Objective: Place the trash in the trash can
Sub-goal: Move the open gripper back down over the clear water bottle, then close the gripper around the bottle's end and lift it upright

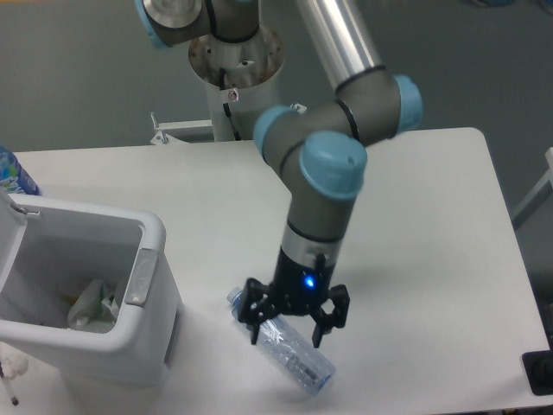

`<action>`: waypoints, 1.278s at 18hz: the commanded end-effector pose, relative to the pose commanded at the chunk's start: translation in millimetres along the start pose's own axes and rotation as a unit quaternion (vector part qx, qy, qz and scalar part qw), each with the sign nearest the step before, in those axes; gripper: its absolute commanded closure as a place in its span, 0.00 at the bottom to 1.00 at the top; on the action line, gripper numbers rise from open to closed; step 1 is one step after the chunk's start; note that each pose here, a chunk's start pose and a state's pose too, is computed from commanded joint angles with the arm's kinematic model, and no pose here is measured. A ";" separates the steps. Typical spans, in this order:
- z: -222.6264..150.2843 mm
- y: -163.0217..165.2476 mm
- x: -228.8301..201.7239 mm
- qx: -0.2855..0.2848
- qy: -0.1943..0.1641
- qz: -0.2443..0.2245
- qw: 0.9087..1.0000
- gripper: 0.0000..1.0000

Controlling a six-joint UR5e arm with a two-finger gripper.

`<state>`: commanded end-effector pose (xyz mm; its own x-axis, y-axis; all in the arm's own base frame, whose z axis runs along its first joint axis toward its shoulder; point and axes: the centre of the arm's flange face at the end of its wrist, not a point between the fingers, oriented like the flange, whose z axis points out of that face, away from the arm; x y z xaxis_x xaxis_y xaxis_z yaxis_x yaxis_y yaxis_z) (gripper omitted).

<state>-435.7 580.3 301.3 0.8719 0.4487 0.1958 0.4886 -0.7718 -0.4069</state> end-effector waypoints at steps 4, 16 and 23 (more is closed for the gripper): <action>20.3 6.6 -10.3 -0.028 -0.017 -0.021 0.999 0.00; 83.1 4.6 -25.8 -0.112 -0.062 -0.101 0.987 0.00; 110.4 10.7 -21.8 -0.132 -0.078 -0.109 0.982 0.00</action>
<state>-453.0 612.0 194.1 0.7403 0.6641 0.1044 0.6722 -0.7304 -0.1210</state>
